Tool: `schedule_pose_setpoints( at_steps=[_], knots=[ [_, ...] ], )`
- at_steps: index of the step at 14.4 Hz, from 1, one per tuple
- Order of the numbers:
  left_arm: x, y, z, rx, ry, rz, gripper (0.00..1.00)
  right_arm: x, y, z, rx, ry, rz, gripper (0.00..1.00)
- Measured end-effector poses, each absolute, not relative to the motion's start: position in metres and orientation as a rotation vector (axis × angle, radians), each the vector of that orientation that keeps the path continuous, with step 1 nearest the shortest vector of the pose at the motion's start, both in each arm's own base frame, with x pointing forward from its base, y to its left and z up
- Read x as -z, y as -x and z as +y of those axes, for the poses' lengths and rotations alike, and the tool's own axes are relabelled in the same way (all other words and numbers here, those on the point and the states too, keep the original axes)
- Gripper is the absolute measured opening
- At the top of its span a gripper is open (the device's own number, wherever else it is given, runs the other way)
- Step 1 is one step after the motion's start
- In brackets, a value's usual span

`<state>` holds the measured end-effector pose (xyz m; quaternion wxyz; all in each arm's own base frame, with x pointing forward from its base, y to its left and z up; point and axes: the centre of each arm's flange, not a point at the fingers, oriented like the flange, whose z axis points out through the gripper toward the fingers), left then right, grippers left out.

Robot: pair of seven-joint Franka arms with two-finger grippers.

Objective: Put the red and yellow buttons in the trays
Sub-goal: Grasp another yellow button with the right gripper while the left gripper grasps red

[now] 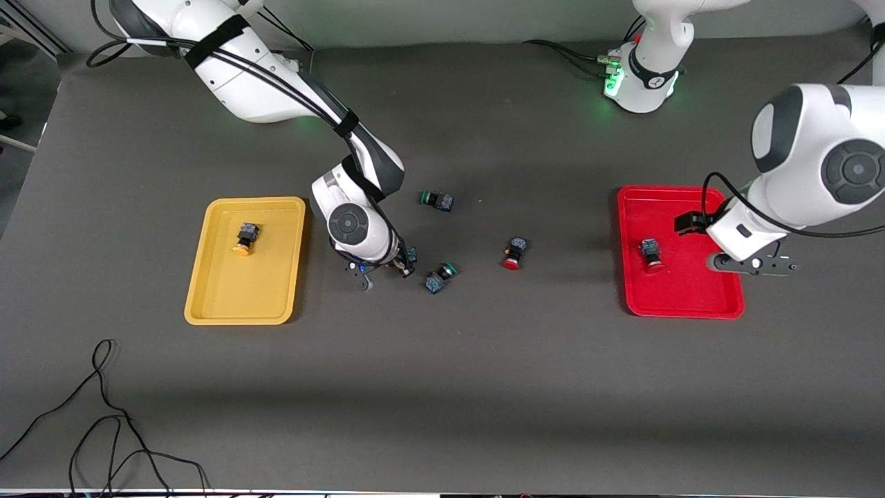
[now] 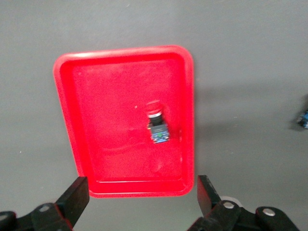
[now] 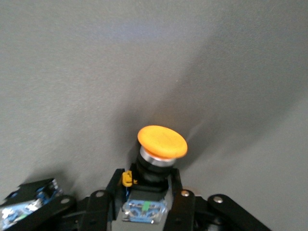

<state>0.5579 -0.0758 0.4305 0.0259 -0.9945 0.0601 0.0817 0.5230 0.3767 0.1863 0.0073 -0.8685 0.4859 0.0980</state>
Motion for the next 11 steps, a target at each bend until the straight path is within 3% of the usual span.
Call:
schedule_pose_setpoints(
  at_steps=[2,4,5,10,11],
  knots=[
    [-0.426,-0.552,-0.129,-0.245,3.108,0.239,1.00,-0.213,-0.524,0.372,-0.316,2.760,1.492,0.34],
    [-0.418,-0.542,-0.195,-0.200,3.140,0.254,1.00,-0.253,-0.531,0.349,-0.318,2.845,1.396,0.15],
    [-0.411,-0.535,-0.229,-0.169,3.149,0.245,1.00,-0.271,-0.536,0.328,-0.310,2.889,1.333,0.12],
    [-0.328,-0.512,-0.347,-0.060,3.209,0.254,1.00,-0.291,-0.539,0.179,-0.285,3.081,1.071,0.13],
    [-0.300,-0.511,-0.356,-0.063,3.214,0.270,1.00,-0.290,-0.537,0.174,-0.282,3.064,1.086,0.22]
  ],
)
